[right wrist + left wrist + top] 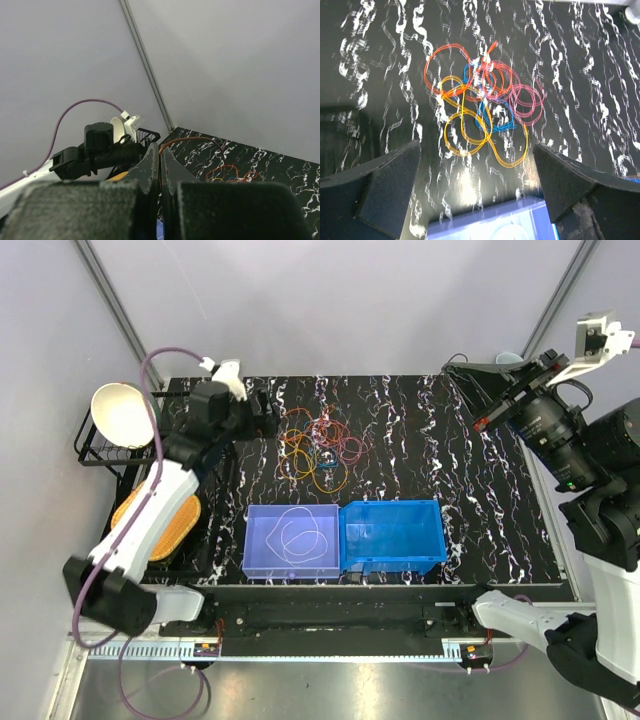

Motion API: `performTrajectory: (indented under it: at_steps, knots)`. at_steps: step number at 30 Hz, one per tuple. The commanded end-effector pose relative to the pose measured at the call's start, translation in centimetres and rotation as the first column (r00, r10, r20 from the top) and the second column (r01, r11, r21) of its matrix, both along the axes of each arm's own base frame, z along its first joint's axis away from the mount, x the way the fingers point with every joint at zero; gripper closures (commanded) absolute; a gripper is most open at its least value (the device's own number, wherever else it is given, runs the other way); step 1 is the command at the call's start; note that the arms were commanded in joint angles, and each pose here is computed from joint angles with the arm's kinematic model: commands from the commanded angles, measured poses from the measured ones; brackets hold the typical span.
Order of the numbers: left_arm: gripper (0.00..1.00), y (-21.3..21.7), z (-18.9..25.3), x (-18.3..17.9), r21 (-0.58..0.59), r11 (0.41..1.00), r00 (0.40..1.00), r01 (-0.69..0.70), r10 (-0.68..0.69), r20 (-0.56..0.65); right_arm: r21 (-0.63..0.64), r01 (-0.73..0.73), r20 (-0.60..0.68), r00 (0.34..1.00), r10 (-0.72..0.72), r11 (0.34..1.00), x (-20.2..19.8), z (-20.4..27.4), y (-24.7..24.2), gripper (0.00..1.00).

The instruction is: Untangle the cables

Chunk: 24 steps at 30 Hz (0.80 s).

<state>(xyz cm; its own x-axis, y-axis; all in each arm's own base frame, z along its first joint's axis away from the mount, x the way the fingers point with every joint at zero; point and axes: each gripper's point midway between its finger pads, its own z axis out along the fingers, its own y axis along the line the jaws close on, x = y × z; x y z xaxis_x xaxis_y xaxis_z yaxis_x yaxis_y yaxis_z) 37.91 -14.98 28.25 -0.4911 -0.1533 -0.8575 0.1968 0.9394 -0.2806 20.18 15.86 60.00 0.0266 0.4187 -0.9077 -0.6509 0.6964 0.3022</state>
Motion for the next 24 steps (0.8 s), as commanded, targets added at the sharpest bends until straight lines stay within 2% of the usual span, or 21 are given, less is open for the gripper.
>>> performTrajectory:
  at_steps: [1,7,13,16,21,24]
  knots:
    - [0.01,1.7,-1.3,-4.1,0.004,1.000,0.999,-0.017,0.017,-0.035,0.033,-0.066,0.030,0.997,0.065,0.997,-0.4,1.3,1.1,1.00]
    - [0.01,3.8,-4.4,-10.3,0.016,1.000,0.994,-0.024,0.025,-0.102,0.021,-0.127,0.054,0.991,0.126,0.992,-1.4,2.3,1.8,1.00]
    - [0.01,6.1,-5.9,-15.2,0.037,0.998,0.993,-0.043,0.047,-0.111,0.014,-0.140,0.047,0.989,0.140,0.990,-2.5,2.0,1.4,1.00]
    - [0.01,7.3,-5.7,-16.2,0.035,0.995,0.992,-0.098,0.101,-0.072,0.015,-0.146,0.014,0.989,0.146,0.989,-2.4,0.7,1.6,1.00]
    - [0.01,7.1,-4.8,-16.5,0.004,0.997,0.997,-0.080,0.080,-0.009,0.025,-0.157,-0.037,0.987,0.158,0.987,-2.2,-1.0,1.9,1.00]
    - [0.01,6.9,-5.2,-16.4,0.005,0.997,0.997,-0.075,0.075,-0.019,0.033,-0.157,-0.048,0.986,0.159,0.987,-2.1,-1.5,1.9,1.00]
